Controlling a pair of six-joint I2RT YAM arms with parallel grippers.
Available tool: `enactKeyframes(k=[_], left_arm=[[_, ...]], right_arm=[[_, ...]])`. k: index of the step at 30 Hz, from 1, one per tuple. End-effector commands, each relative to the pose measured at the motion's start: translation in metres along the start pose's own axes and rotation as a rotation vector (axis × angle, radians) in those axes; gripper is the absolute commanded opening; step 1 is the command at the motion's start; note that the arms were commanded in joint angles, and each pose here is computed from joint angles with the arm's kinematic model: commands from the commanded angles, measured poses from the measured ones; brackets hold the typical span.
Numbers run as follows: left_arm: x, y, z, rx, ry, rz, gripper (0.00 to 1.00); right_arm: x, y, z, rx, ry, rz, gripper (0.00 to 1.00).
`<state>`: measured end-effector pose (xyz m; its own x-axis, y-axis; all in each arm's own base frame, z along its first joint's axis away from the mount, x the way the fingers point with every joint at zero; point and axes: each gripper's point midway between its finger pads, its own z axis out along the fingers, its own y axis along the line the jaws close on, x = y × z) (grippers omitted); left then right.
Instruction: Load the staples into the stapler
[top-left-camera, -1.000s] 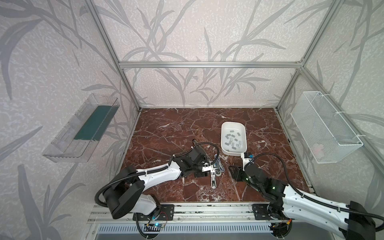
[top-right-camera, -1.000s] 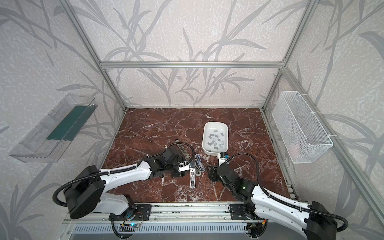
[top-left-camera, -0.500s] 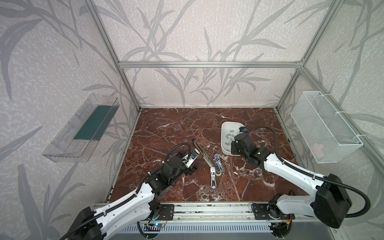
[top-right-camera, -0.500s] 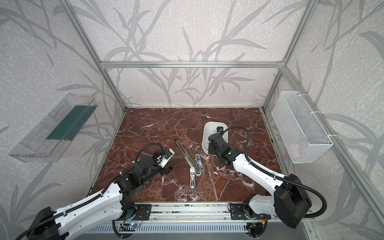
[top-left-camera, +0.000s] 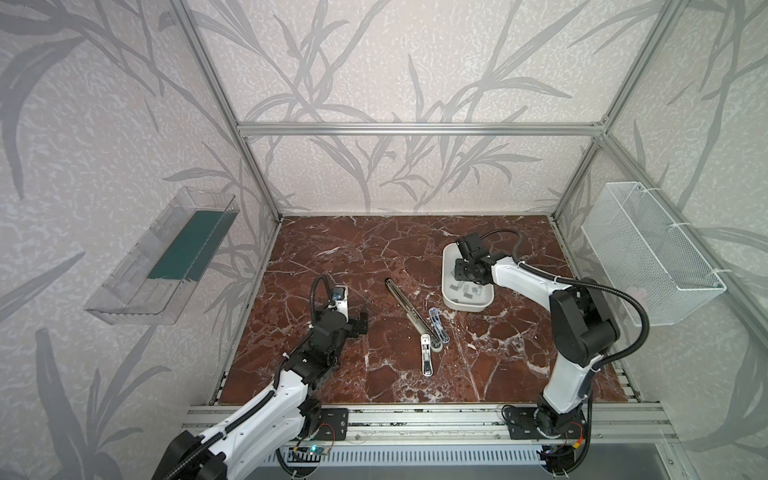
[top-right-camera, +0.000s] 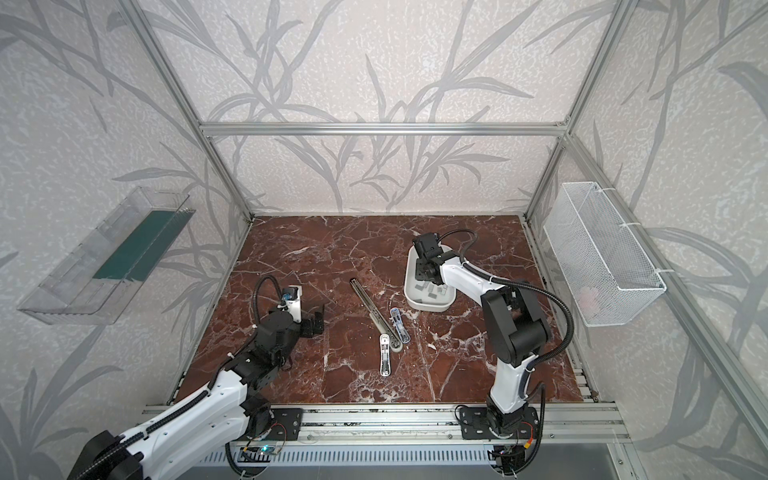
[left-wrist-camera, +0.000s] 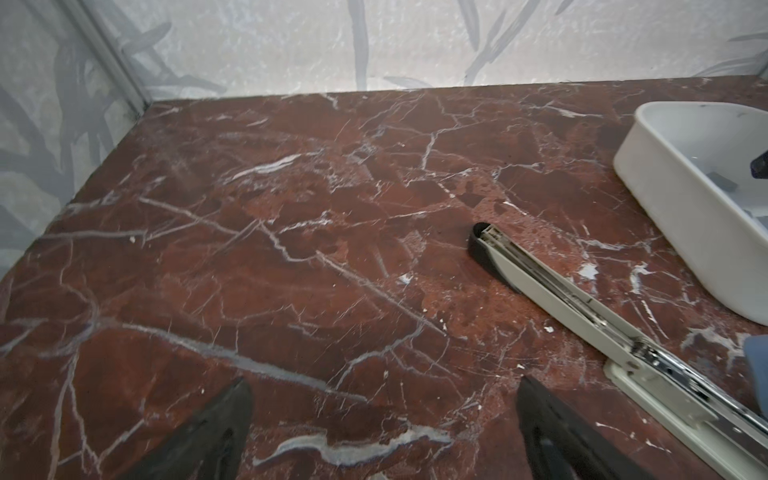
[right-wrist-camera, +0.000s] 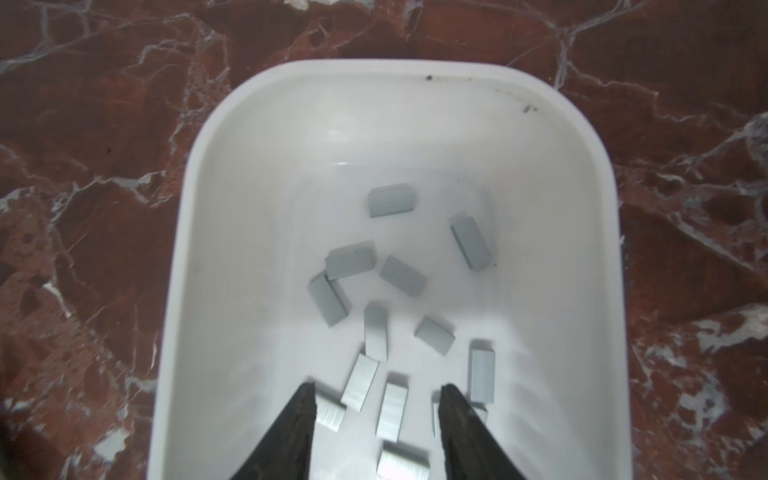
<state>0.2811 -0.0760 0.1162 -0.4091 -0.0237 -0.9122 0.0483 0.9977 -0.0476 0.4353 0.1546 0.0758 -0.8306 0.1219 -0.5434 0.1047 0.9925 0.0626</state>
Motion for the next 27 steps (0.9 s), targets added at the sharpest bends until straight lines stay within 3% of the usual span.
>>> enactKeyframes(k=[1, 4, 11, 14, 18, 27], left_arm=[[-0.008, 0.007, 0.003, -0.024, -0.036, -0.149, 0.99], [-0.004, 0.013, 0.007, -0.059, -0.031, -0.164, 0.99], [-0.001, 0.016, 0.011, -0.079, -0.012, -0.168, 0.99], [-0.001, 0.015, 0.011, -0.075, -0.010, -0.167, 0.99], [0.000, 0.015, 0.012, -0.071, -0.006, -0.168, 0.99], [0.000, 0.013, 0.012, -0.064, -0.006, -0.166, 0.99]], right_arm=[[-0.011, 0.002, 0.011, -0.040, 0.034, 0.075, 0.48], [-0.021, -0.002, 0.026, -0.013, 0.038, 0.075, 0.45], [-0.032, -0.030, 0.045, 0.215, 0.060, -0.073, 0.45], [-0.031, -0.034, 0.057, 0.240, 0.086, -0.113, 0.45], [-0.028, -0.038, 0.065, 0.244, 0.134, -0.111, 0.37], [-0.032, -0.056, 0.063, 0.291, 0.116, -0.035, 0.40]])
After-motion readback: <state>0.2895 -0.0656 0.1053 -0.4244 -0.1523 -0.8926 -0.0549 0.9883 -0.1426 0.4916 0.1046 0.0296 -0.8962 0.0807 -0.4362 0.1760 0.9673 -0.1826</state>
